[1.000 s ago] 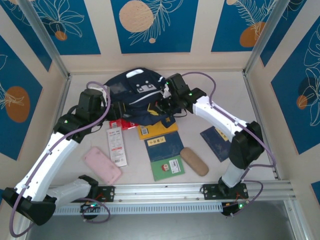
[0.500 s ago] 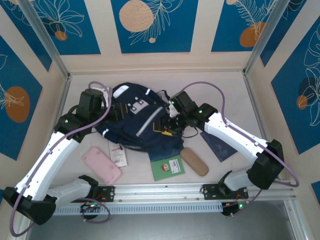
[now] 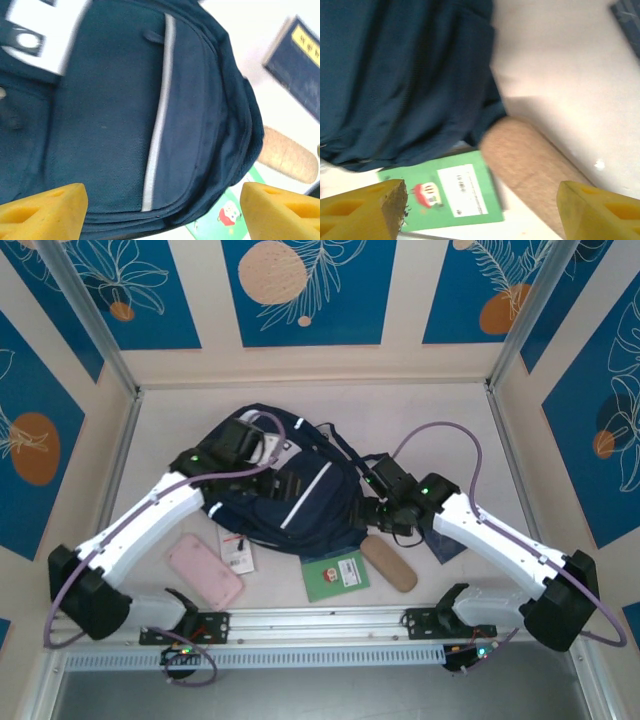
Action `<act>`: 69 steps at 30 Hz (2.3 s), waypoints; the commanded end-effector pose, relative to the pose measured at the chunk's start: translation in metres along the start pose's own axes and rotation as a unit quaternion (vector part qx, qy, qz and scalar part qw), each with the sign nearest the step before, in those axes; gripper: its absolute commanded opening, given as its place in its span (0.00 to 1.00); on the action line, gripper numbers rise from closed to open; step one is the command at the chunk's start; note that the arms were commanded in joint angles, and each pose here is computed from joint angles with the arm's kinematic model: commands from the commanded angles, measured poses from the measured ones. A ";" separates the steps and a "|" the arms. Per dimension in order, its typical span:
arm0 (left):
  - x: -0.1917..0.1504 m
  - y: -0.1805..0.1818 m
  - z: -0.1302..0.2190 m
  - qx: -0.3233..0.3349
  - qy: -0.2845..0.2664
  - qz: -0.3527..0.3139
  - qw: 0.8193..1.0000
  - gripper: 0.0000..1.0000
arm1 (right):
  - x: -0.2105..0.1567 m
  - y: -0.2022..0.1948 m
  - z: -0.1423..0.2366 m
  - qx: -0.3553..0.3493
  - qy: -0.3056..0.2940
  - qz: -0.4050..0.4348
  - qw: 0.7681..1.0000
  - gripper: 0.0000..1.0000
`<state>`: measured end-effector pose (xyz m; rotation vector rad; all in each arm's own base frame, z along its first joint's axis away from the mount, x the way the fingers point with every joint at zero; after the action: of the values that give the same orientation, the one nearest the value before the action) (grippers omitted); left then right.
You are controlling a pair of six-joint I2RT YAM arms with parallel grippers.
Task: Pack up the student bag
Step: Open the student bag at the center of the table.
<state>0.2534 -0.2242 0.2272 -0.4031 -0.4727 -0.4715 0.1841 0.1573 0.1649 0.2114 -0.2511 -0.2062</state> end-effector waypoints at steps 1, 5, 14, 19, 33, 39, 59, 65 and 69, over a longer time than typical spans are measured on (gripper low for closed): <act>-0.003 -0.018 -0.019 0.002 0.047 -0.059 0.997 0.84 | -0.008 -0.042 -0.004 -0.091 -0.008 -0.047 0.995 0.81; 0.000 -0.015 -0.050 0.060 0.090 -0.094 0.990 0.93 | -0.013 -0.053 -0.006 -0.096 -0.010 -0.071 0.993 0.92; 0.016 -0.030 -0.103 0.075 0.129 -0.128 0.980 1.00 | -0.012 -0.061 -0.013 -0.059 -0.010 -0.108 0.992 0.94; 0.014 -0.023 -0.129 0.127 0.153 -0.149 0.969 1.00 | -0.009 -0.062 -0.012 -0.013 -0.017 -0.131 0.991 0.94; 0.018 -0.016 -0.150 0.157 0.150 -0.144 0.966 0.33 | -0.005 -0.049 -0.012 0.051 -0.014 -0.116 0.992 0.65; 0.041 -0.027 -0.115 0.115 0.107 -0.138 0.978 0.09 | 0.005 -0.025 -0.008 0.120 -0.012 -0.122 0.985 0.45; 0.060 -0.029 -0.063 0.028 0.069 -0.137 0.988 0.02 | 0.089 0.065 0.008 0.349 0.058 -0.235 0.905 0.56; 0.065 -0.030 -0.061 0.022 0.063 -0.130 0.989 0.01 | 0.092 0.084 0.006 0.339 0.071 -0.216 0.913 0.54; 0.071 -0.031 -0.056 0.013 0.053 -0.123 0.991 0.00 | 0.085 0.089 -0.006 0.323 0.087 -0.210 0.919 0.49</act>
<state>0.3069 -0.2950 0.1872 -0.2260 -0.3321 -0.7093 0.2852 0.2172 0.2024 0.9482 -0.1286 -0.5414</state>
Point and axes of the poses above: each hand's point on the last joint's axis, 136 mm out from that joint toward the fingers, its own z axis back along the fingers, its own y axis along the line the jaws close on, x = y × z, the point moved 3 cm from there along z, back along the fingers, and after that the axes turned 5 degrees about -z, right-handed, at the moved point
